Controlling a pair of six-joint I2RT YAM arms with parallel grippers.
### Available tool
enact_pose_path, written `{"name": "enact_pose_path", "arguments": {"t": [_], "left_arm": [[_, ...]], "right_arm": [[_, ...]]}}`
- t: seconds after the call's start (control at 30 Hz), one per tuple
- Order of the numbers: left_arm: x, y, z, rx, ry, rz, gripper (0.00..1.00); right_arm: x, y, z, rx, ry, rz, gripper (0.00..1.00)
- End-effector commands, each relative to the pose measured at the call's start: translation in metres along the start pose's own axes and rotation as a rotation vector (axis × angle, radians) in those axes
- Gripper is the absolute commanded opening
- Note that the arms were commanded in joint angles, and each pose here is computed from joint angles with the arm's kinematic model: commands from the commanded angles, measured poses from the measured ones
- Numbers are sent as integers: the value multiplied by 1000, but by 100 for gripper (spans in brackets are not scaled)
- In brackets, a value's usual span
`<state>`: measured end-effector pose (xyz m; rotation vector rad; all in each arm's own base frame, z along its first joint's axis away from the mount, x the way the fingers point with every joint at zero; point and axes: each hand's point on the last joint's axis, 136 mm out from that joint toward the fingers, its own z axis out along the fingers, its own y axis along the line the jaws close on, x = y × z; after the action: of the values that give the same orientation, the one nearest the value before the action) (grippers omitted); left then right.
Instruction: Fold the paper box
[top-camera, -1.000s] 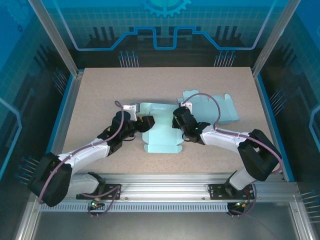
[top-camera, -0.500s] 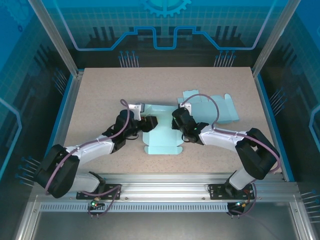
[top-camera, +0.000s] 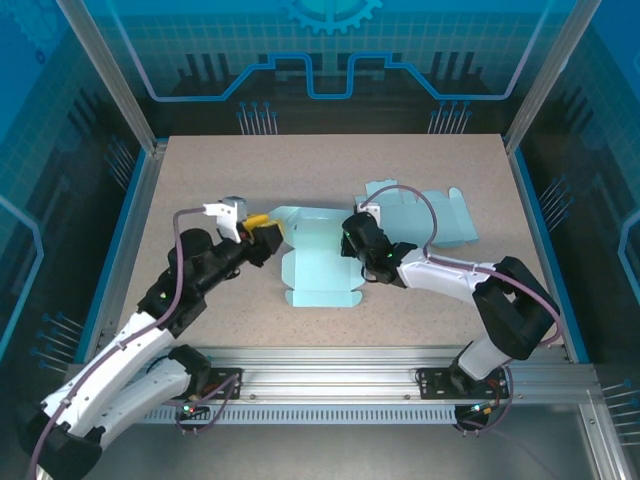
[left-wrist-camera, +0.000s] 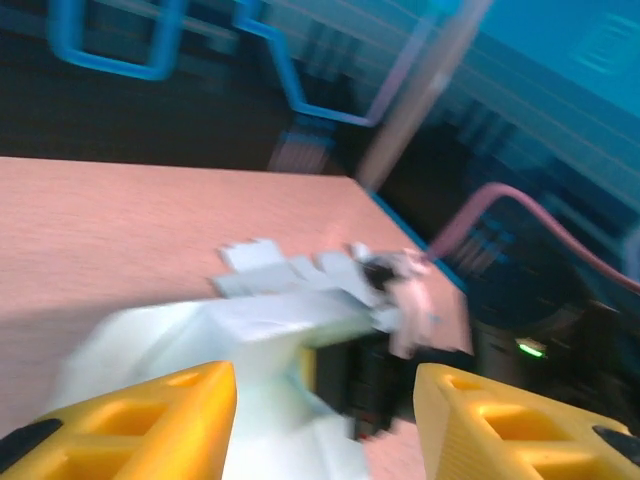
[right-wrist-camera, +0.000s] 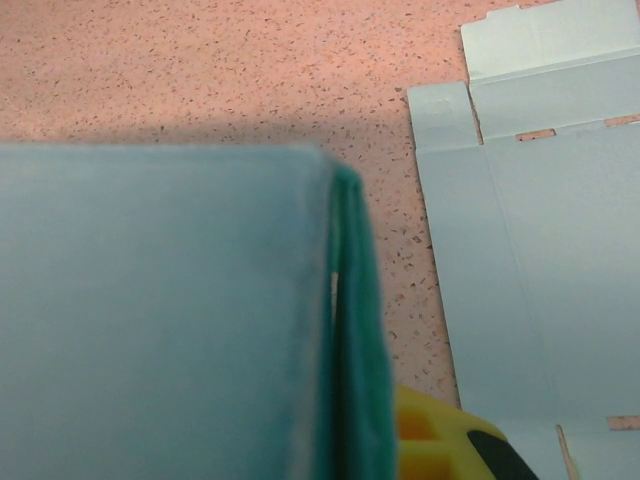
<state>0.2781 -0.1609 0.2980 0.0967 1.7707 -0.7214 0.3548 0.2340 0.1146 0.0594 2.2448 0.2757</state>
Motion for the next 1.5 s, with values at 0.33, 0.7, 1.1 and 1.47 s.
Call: {"name": "enact_pose_path", "arguments": {"t": [0.33, 0.7, 1.1, 1.47], "left_arm": [[20, 134, 35, -504, 80, 32, 51], [62, 77, 75, -69, 212, -18, 51], [103, 39, 77, 136, 317, -43, 46], [120, 26, 73, 186, 362, -2, 45]], "right_arm": [[-7, 12, -18, -56, 3, 9, 0], [-6, 11, -12, -30, 12, 3, 0], [-9, 8, -10, -15, 13, -3, 0], [-10, 9, -10, -17, 14, -13, 0]]}}
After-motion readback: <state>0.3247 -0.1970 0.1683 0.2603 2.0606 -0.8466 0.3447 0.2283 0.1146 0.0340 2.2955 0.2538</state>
